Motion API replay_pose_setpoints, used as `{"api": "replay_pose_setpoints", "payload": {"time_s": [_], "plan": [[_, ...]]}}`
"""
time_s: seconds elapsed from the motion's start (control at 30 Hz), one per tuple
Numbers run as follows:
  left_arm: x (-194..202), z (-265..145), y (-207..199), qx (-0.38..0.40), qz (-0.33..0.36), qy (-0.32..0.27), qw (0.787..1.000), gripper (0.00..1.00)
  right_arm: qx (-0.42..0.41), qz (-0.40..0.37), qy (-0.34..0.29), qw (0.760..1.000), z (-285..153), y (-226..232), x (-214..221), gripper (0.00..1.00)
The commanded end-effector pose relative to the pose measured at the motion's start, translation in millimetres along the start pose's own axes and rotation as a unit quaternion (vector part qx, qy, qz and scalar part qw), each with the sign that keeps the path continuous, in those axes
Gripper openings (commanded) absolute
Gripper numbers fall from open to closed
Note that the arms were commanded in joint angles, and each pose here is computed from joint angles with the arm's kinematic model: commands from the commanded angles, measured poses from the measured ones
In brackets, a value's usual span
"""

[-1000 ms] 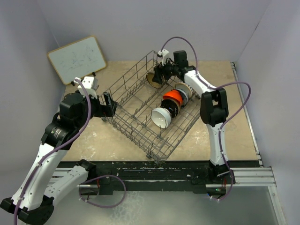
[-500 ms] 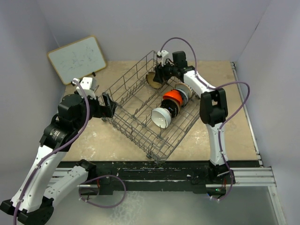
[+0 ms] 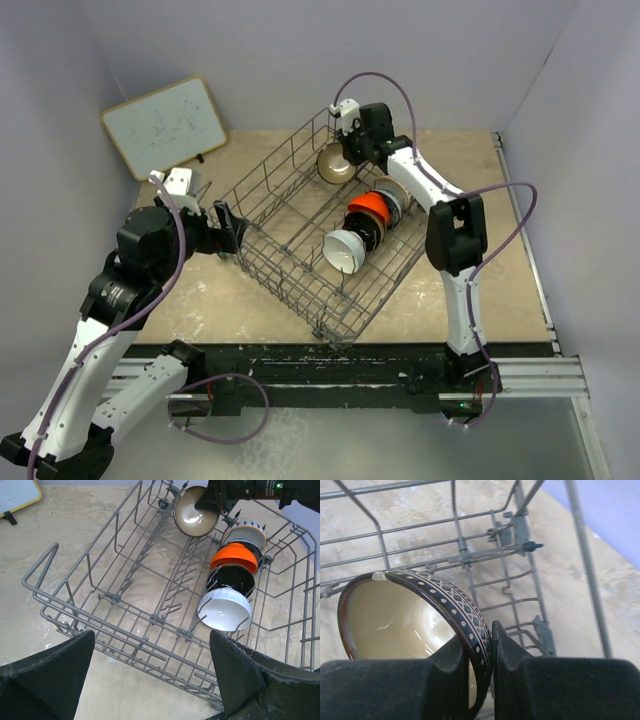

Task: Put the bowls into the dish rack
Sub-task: Adjust the bowl in the dish rack.

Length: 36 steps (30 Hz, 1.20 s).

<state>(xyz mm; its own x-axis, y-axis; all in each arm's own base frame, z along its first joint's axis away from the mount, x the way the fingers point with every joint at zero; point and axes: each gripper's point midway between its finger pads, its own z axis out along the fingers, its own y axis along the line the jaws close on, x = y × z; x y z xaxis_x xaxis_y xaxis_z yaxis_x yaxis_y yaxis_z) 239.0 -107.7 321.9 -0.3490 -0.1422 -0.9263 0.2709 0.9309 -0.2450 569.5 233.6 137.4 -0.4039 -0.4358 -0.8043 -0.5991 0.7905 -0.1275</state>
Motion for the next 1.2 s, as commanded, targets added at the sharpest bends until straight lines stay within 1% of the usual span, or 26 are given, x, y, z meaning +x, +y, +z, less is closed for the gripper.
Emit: {"api": "replay_pose_setpoints", "payload": {"time_s": [0.0,0.17,0.27,0.33,0.4,0.47,0.57,0.6,0.63,0.73,0.87,0.9,0.93,0.97,1.07,1.17], "plan": [[-15.0,-3.7,-1.1,0.005,0.009,-0.037,0.999,0.99,0.111,-0.044,-0.087,0.989,-64.4,-34.9,-87.7,0.0],[-14.7,-10.4,0.2,0.004,0.008,-0.044,0.999,0.99,0.141,-0.049,-0.097,0.984,-71.8,-35.5,-98.2,0.0],[-15.8,-13.9,0.4,0.004,0.008,-0.048,0.999,0.99,0.201,-0.063,-0.106,0.972,-79.6,-38.0,-105.7,0.0],[-18.5,-15.4,1.1,0.002,0.008,-0.051,0.999,0.99,0.26,-0.078,-0.113,0.956,-90.4,-42.7,-110.4,0.0],[-21.9,-17.2,0.4,0.003,0.009,-0.056,0.998,0.99,0.326,-0.094,-0.124,0.933,-108.5,-47.5,-121.1,0.0],[-24.4,-18.6,0.3,0.003,0.011,-0.059,0.998,0.99,0.399,-0.104,-0.133,0.901,-131.1,-53.4,-130.4,0.0],[-28.1,-22.8,-0.4,0.005,0.013,-0.068,0.998,0.99,0.471,-0.11,-0.148,0.863,-156.0,-53.2,-140.7,0.0],[-28.9,-23.9,-1.3,0.008,0.013,-0.071,0.997,0.99,0.487,-0.123,-0.136,0.854,-160.0,-50.4,-138.0,0.0],[-30.1,-26.2,-1.5,0.009,0.013,-0.074,0.997,0.99,0.508,-0.122,-0.149,0.839,-167.7,-46.4,-142.6,0.0],[-31.4,-31.6,-2.4,0.013,0.013,-0.081,0.997,0.99,0.574,-0.155,-0.134,0.793,-183.1,-37.0,-139.1,0.0],[-34.0,-37.9,-4.8,0.021,0.014,-0.09,0.996,0.99,0.66,-0.212,-0.096,0.714,-196.8,-29.0,-122.1,0.0],[-35.0,-39.9,-5.0,0.023,0.014,-0.094,0.995,0.99,0.673,-0.224,-0.087,0.7,-197.2,-27.8,-118.4,0.0],[-35.7,-41.4,-5.7,0.025,0.014,-0.096,0.995,0.99,0.678,-0.235,-0.079,0.692,-195.8,-26.5,-115.6,0.0],[-35.5,-42.9,-5.5,0.025,0.014,-0.098,0.995,0.99,0.676,-0.242,-0.073,0.693,-191.5,-26.2,-113.0,0.0],[-35.7,-48.4,-5.4,0.027,0.015,-0.102,0.994,0.99,0.66,-0.242,-0.06,0.709,-178.9,-25.3,-105.7,0.0],[-35.3,-52.6,-4.3,0.025,0.016,-0.102,0.994,0.99,0.655,-0.249,-0.043,0.712,-174.5,-23.4,-96.9,0.0]]}}
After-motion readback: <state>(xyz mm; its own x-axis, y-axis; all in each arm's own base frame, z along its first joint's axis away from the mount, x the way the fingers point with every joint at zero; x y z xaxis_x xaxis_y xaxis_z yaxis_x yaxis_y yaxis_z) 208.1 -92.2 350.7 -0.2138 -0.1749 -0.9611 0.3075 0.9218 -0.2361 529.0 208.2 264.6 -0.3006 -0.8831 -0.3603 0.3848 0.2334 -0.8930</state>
